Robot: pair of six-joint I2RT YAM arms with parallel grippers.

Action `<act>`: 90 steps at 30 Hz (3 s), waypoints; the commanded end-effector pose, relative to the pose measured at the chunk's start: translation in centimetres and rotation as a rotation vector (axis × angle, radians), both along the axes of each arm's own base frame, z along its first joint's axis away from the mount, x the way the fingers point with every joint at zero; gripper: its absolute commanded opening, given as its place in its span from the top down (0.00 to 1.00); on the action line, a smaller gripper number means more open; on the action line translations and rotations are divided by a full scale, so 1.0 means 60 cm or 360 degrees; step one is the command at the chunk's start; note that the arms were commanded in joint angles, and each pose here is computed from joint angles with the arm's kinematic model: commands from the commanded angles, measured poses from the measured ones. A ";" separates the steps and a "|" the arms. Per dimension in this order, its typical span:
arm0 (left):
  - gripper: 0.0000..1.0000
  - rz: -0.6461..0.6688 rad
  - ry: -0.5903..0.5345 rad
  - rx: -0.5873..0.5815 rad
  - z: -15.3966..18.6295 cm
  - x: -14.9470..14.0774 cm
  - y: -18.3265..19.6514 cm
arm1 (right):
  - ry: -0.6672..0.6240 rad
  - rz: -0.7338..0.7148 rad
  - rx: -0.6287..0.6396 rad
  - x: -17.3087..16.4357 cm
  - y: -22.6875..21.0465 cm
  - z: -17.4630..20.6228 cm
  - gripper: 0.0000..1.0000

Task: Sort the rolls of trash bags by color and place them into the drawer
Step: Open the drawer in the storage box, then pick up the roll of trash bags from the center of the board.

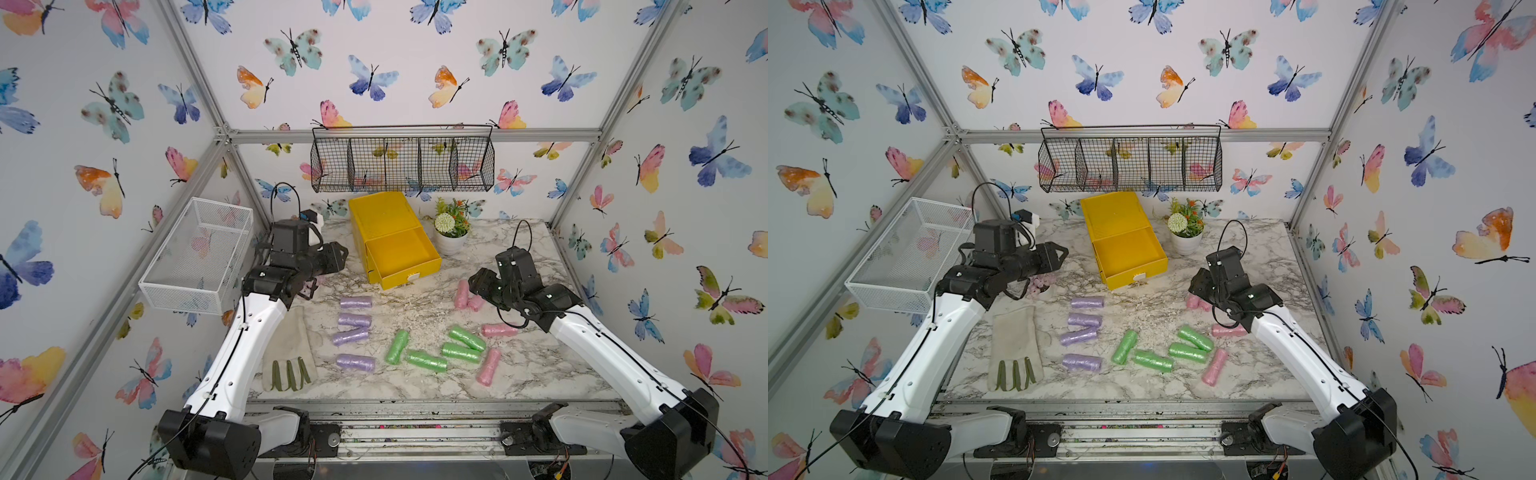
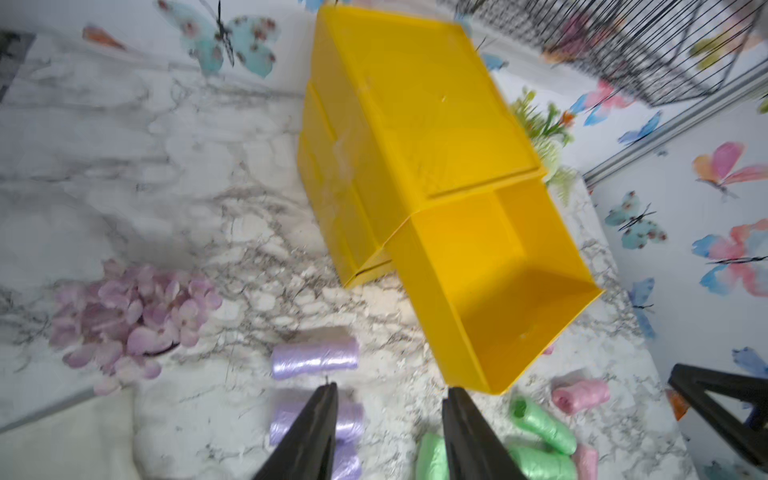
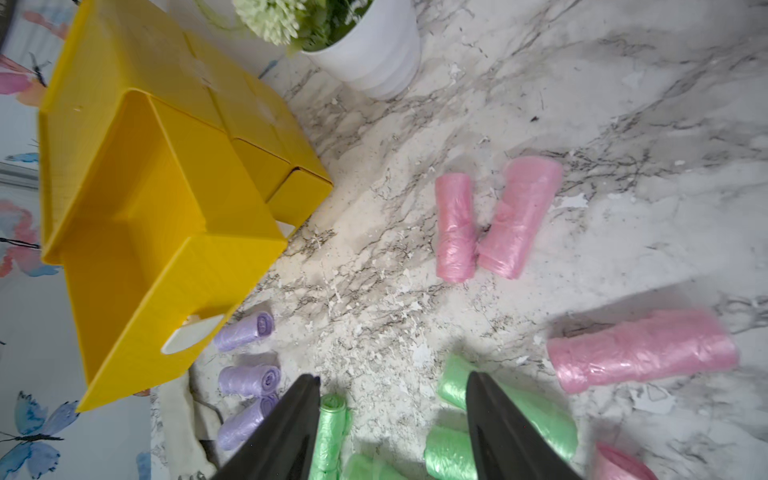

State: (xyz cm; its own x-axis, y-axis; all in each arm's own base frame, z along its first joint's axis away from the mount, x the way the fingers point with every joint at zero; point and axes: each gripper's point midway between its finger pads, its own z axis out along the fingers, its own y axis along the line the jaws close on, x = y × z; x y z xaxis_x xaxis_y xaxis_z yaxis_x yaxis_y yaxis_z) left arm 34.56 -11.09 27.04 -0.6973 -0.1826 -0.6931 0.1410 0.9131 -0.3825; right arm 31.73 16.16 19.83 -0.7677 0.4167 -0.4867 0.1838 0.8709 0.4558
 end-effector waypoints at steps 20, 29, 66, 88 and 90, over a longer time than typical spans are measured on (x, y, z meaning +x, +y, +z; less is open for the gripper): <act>0.54 0.0008 0.0111 0.0125 -0.133 -0.074 0.028 | 0.0416 0.0123 -0.0029 0.110 0.005 -0.151 0.46; 0.53 0.0013 0.0145 0.0149 -0.163 -0.080 0.033 | 0.0508 0.0112 -0.0181 0.147 0.000 -0.193 0.45; 0.53 0.0056 0.0140 0.0195 -0.166 -0.080 0.047 | 0.0516 0.0093 -0.0232 0.166 -0.006 -0.235 0.72; 0.52 0.0105 0.0127 0.0127 -0.150 -0.067 0.048 | -0.0104 0.0034 0.0597 0.027 0.048 0.150 0.80; 0.52 0.0116 0.0109 0.0114 -0.143 -0.064 0.048 | -0.0177 0.0055 0.0681 0.039 0.079 0.186 0.80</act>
